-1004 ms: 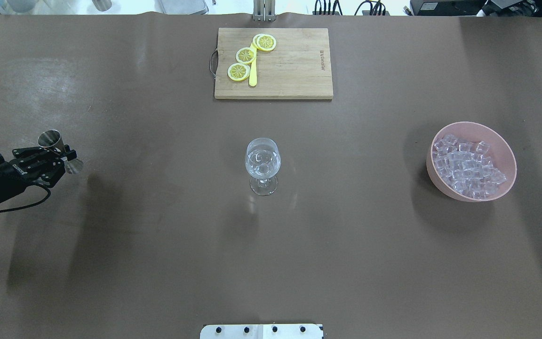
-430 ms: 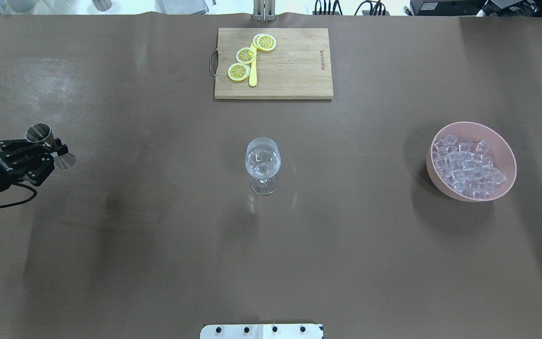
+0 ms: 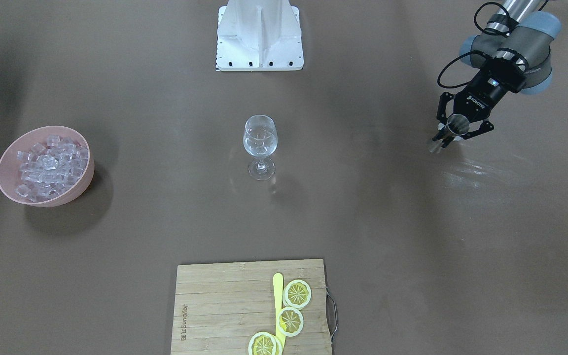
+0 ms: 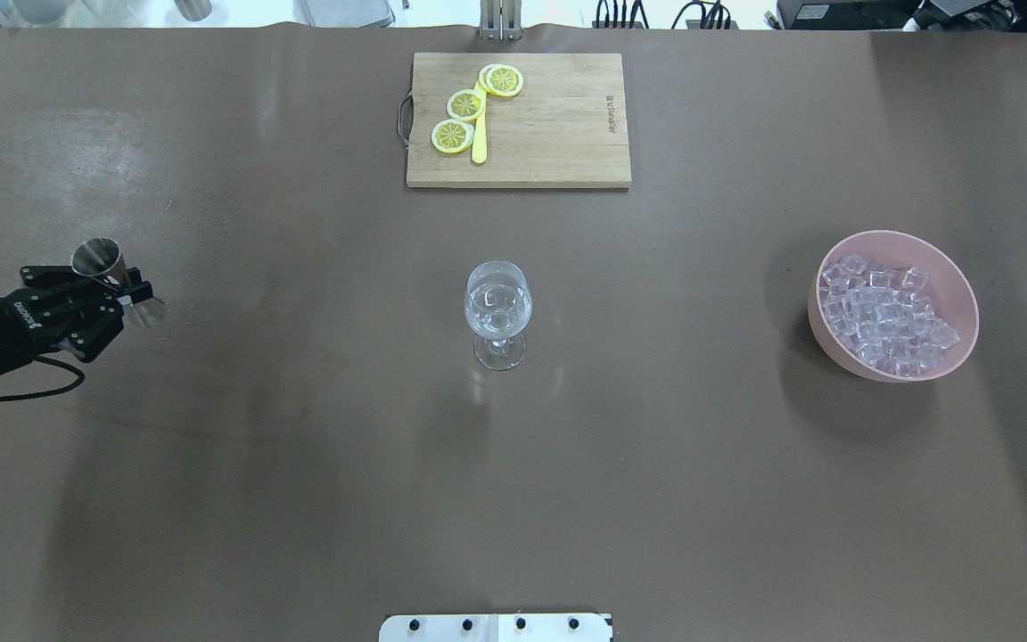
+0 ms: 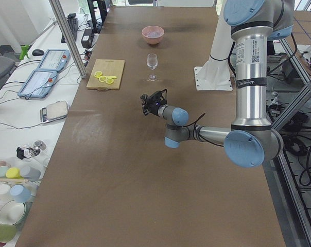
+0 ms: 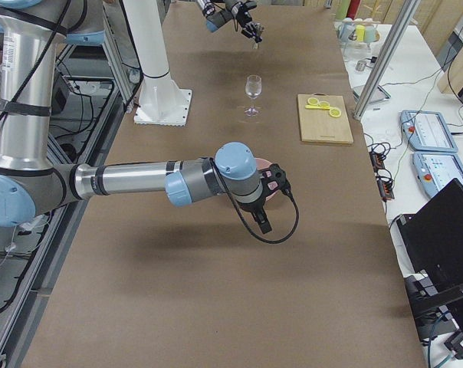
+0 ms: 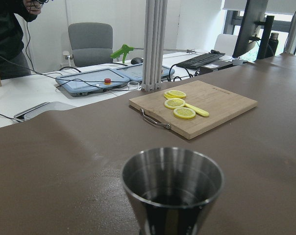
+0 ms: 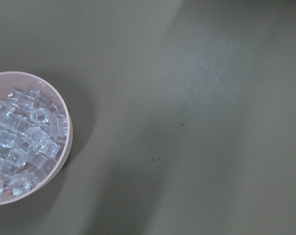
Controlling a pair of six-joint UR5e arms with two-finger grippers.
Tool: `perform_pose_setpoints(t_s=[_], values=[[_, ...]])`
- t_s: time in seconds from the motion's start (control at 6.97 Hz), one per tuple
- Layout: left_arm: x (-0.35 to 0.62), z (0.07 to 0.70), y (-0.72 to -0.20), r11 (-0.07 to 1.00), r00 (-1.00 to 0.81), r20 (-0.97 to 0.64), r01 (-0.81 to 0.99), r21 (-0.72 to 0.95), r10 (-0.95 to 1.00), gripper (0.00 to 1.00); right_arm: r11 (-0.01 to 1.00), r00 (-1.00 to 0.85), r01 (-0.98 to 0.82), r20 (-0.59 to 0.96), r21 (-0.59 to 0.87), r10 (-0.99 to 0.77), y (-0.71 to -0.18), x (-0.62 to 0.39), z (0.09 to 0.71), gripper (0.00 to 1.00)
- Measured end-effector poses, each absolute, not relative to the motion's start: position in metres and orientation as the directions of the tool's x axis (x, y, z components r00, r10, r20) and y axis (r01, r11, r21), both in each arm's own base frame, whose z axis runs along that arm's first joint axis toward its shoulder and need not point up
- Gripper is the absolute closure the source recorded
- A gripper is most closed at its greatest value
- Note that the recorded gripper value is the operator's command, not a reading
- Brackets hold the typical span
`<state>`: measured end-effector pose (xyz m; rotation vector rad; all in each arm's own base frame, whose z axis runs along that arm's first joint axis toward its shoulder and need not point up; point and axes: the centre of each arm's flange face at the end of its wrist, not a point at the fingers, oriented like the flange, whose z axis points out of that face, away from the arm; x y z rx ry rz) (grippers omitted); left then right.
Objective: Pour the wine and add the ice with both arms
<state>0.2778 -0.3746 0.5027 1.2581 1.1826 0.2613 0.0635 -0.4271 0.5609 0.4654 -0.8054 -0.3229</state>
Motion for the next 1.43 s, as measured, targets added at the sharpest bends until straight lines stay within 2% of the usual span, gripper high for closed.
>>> perform_pose_setpoints(t_s=[0.14, 0.72, 1.43], values=[[0.301, 0.485, -0.378, 0.359, 0.416, -0.514, 0.397, 0.845, 0.75, 1.0, 0.838, 0.654, 0.081, 0.605, 0.54, -0.453, -0.42, 0.063, 0.561, 0.0], [0.393, 0.359, -0.389, 0.347, 0.374, -0.461, 0.334, 0.876, 0.805, 1.0, 0.887, 0.643, -0.051, 0.694, 0.46, -0.323, -0.413, 0.061, 0.546, 0.01], [0.441, 0.255, -0.383, 0.038, 0.429, -0.117, 0.19, 0.981, 0.896, 1.0, 0.906, 0.623, -0.083, 0.731, 0.416, -0.279, -0.406, 0.06, 0.546, 0.0]])
